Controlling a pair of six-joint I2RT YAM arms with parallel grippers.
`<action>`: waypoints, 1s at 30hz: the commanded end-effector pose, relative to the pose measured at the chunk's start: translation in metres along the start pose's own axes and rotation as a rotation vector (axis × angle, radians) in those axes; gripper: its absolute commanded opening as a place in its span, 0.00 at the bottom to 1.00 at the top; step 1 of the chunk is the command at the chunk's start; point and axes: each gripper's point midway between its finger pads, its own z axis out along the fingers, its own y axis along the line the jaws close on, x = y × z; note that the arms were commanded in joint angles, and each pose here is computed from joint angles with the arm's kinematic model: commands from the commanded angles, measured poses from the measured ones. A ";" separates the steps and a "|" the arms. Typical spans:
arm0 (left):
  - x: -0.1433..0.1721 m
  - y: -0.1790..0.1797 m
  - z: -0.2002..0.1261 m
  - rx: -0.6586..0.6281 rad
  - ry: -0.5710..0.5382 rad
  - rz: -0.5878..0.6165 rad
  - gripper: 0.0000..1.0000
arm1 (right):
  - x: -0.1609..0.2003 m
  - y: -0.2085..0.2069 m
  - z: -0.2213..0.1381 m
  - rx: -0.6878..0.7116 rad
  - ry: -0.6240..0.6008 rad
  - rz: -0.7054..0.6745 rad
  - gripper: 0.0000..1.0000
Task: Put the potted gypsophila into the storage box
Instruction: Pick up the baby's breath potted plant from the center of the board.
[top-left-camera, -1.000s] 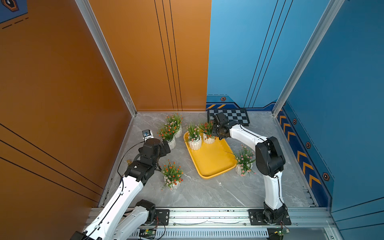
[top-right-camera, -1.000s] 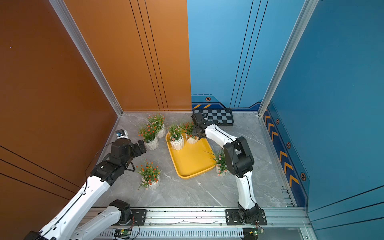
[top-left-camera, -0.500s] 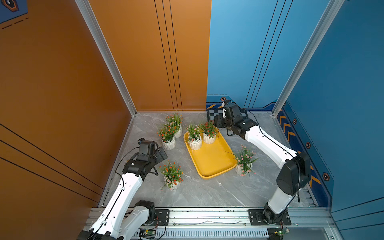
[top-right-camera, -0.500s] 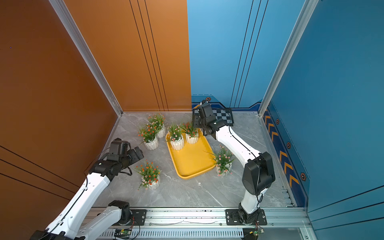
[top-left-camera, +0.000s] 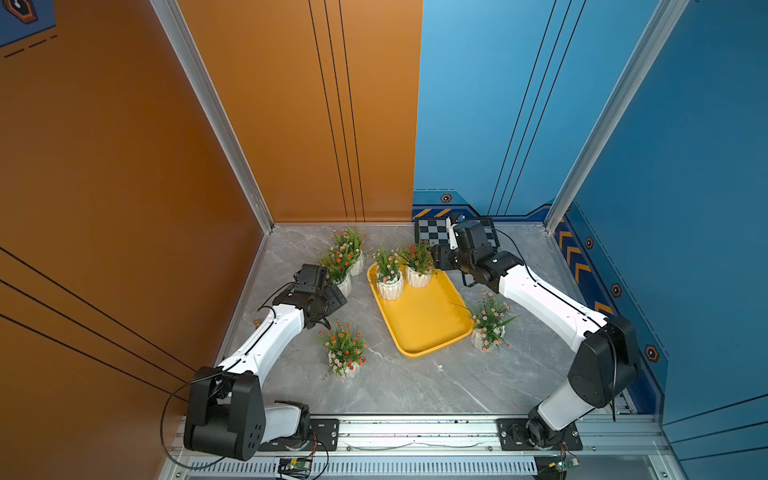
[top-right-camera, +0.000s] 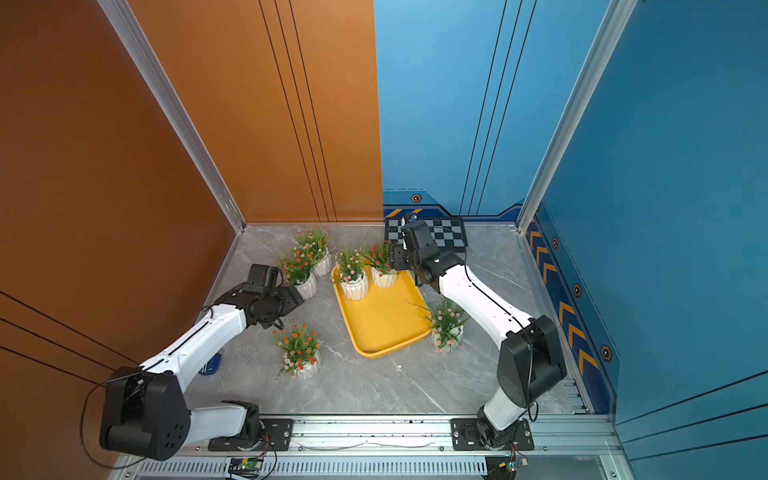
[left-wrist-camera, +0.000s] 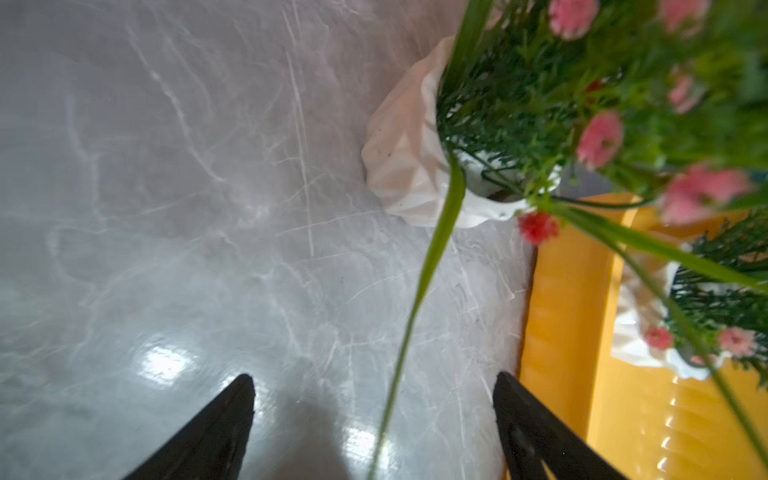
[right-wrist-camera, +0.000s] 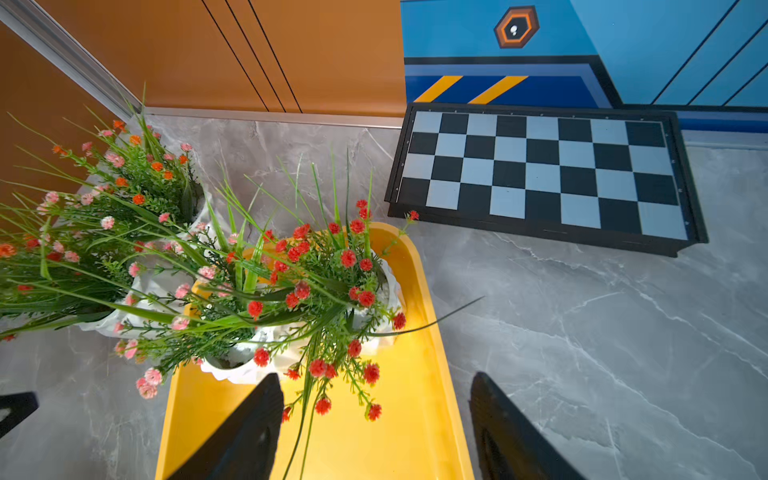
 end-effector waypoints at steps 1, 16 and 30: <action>-0.020 -0.023 0.005 0.071 -0.033 -0.069 0.88 | -0.012 -0.002 -0.019 0.013 -0.067 -0.026 0.73; -0.043 -0.020 0.046 0.051 -0.106 -0.257 0.75 | 0.000 -0.013 -0.016 0.045 -0.045 -0.034 0.74; -0.049 -0.006 0.043 0.009 -0.114 -0.274 0.70 | 0.005 -0.017 -0.008 0.053 -0.024 -0.027 0.74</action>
